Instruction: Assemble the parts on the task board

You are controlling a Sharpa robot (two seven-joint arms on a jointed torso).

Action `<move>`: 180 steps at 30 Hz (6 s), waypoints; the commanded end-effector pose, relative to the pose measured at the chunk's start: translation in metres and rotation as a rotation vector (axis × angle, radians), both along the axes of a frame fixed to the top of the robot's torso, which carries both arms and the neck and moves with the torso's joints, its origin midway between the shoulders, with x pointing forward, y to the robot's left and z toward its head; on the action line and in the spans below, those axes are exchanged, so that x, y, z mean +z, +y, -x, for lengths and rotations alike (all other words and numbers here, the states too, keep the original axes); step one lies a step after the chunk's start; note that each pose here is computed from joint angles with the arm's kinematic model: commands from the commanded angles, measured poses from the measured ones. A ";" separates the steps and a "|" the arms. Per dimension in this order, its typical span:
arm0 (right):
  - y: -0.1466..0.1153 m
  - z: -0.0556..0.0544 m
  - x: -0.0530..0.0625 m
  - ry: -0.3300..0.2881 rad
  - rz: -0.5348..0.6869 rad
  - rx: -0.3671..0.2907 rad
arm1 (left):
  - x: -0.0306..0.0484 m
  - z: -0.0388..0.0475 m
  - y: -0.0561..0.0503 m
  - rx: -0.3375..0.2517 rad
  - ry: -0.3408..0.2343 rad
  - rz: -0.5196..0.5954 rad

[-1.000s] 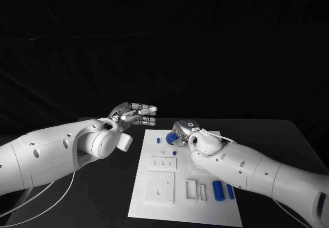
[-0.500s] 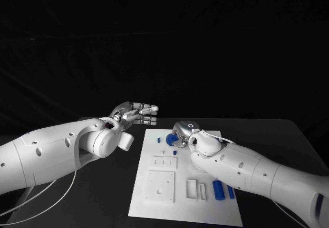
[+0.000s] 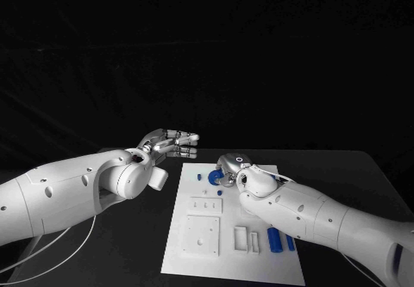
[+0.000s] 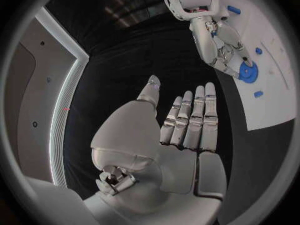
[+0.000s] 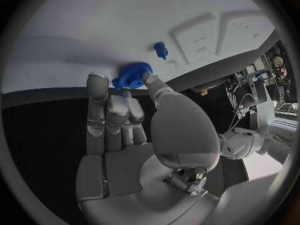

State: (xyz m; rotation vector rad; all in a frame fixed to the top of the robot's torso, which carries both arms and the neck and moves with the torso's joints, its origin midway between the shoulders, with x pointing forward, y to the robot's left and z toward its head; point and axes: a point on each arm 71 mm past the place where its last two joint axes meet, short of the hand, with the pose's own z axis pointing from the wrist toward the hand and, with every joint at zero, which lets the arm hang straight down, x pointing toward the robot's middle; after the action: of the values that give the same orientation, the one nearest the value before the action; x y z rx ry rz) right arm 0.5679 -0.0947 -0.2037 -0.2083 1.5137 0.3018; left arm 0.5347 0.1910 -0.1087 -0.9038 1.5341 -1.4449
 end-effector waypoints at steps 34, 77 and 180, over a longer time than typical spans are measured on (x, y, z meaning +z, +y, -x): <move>-0.016 0.000 -0.007 0.103 -0.022 -0.015 | -0.0024 -0.0005 0.000 -0.010 0.009 -0.001; -0.158 0.010 0.046 0.127 -0.269 0.049 | -0.0143 0.0001 0.006 -0.004 0.029 0.002; -0.199 -0.017 -0.002 0.180 -0.343 -0.063 | -0.0230 -0.0016 0.013 -0.022 0.030 -0.042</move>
State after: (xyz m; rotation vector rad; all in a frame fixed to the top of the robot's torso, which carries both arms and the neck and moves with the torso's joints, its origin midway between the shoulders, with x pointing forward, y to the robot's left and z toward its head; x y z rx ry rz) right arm 0.5848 -0.2938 -0.2087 0.1215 1.6459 0.5432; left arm 0.5368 0.2061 -0.1322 -0.9077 1.5809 -1.4052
